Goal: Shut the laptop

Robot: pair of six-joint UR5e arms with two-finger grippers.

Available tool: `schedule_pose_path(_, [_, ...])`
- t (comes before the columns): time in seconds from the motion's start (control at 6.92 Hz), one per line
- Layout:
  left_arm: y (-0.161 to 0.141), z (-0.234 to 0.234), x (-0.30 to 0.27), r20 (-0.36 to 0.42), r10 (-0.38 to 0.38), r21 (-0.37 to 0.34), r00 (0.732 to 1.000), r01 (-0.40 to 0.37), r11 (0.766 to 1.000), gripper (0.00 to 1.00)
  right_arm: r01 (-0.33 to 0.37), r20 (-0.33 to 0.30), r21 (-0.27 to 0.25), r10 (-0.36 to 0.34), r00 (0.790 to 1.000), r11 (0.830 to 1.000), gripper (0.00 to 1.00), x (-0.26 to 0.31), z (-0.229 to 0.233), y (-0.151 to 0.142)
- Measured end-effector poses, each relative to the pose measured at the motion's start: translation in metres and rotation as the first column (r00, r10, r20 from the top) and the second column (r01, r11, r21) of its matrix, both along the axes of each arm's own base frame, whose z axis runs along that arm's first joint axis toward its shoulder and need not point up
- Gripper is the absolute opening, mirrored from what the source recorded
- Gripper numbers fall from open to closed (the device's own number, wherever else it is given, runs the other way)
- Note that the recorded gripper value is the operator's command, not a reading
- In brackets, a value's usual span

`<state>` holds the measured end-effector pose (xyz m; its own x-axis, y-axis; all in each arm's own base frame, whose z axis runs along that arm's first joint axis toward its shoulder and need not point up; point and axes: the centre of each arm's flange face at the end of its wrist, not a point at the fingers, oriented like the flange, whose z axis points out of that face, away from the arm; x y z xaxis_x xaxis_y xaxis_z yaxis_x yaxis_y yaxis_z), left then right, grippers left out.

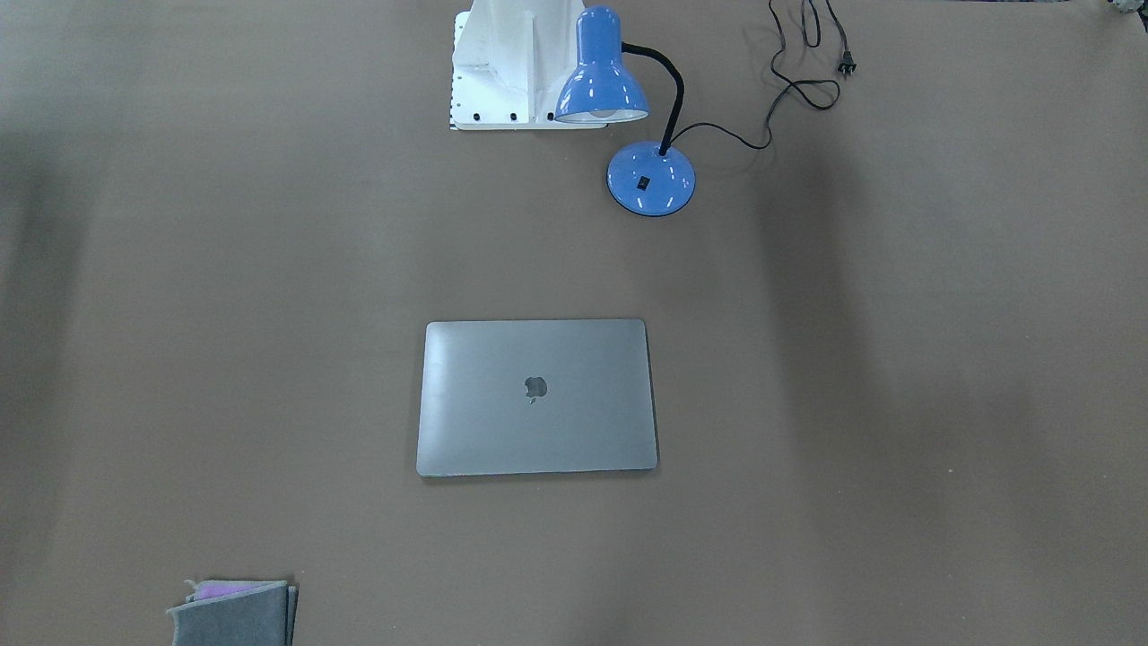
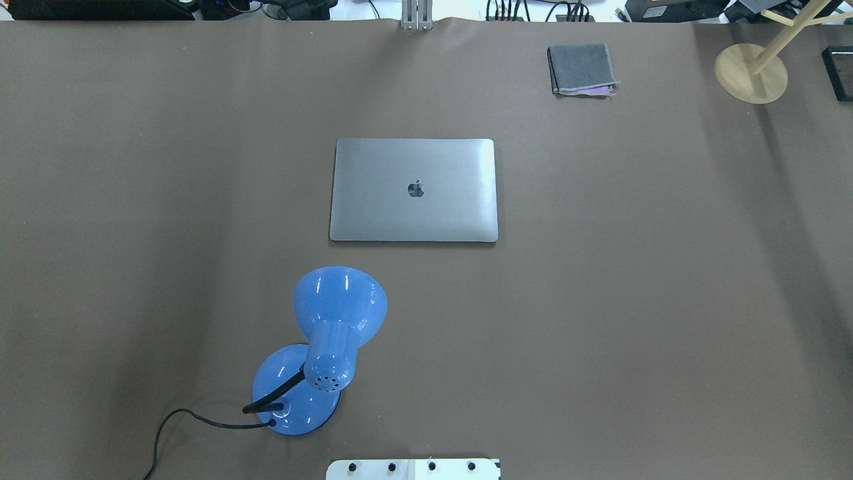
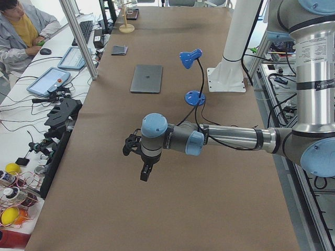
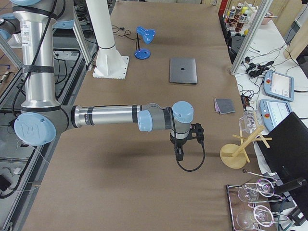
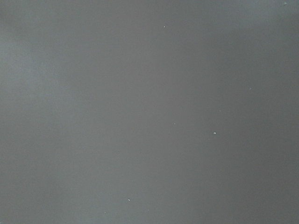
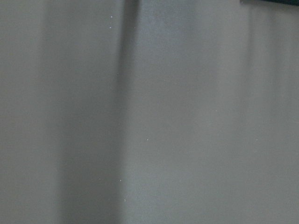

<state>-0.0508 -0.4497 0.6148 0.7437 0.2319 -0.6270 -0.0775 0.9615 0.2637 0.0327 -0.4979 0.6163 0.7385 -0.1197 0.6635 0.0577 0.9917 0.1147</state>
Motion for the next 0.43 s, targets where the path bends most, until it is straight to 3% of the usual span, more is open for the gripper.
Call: schedule_pose_path(0.43, [-0.0012, 0.0011, 0.0002, -0.001, 0.000, -0.007, 1.000, 0.000, 1.000, 0.98, -0.002, 0.002, -0.008, 0.002, 1.000, 1.000, 1.00, -0.0020, 0.0022, -0.0006])
